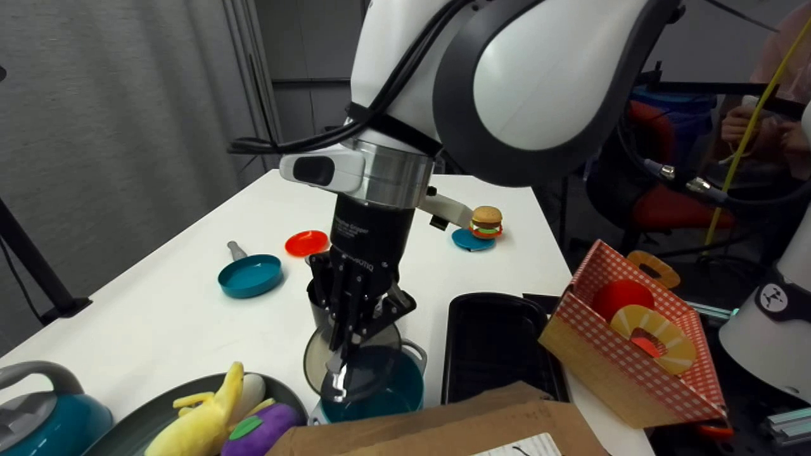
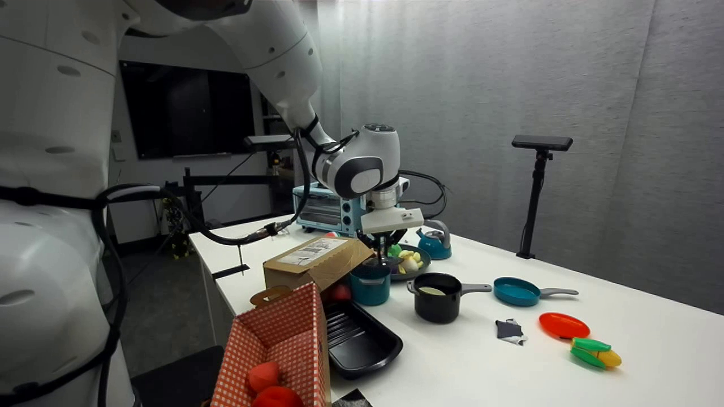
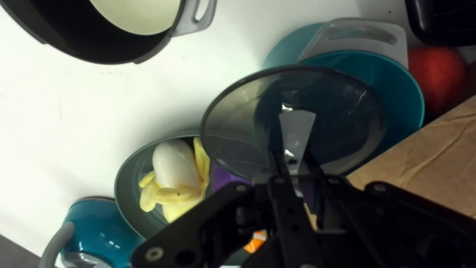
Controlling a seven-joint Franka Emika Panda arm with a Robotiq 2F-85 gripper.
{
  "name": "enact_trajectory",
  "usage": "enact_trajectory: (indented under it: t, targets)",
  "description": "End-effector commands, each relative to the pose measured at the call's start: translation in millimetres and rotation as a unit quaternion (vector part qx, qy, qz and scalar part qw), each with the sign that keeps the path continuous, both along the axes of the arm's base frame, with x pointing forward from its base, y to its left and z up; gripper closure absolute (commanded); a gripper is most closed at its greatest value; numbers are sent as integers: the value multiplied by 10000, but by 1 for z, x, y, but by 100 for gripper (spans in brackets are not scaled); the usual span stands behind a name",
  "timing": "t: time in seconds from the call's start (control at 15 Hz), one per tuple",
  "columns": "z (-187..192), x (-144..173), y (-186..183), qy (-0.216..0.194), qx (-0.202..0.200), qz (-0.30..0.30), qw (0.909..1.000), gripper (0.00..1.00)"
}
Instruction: Remove the lid from the blue pot and place it on the black pot
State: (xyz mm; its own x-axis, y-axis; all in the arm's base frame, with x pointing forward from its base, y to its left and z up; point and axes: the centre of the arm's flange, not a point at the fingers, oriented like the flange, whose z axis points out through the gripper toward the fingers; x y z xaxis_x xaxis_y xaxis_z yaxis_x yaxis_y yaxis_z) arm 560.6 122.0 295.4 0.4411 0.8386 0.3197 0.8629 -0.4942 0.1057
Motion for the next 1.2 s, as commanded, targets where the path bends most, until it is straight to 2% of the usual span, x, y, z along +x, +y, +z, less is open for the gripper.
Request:
enact_trajectory:
  t: [0.0,0.27,0.53,1.13]
  targets:
    - [18,14,-18,-277,157,-503,9982,96]
    - [25,26,-39,-490,158,-1034,9933,96]
    - [28,33,-64,-684,147,-1632,9841,96]
    - [27,35,-109,-757,27,-2584,9631,96]
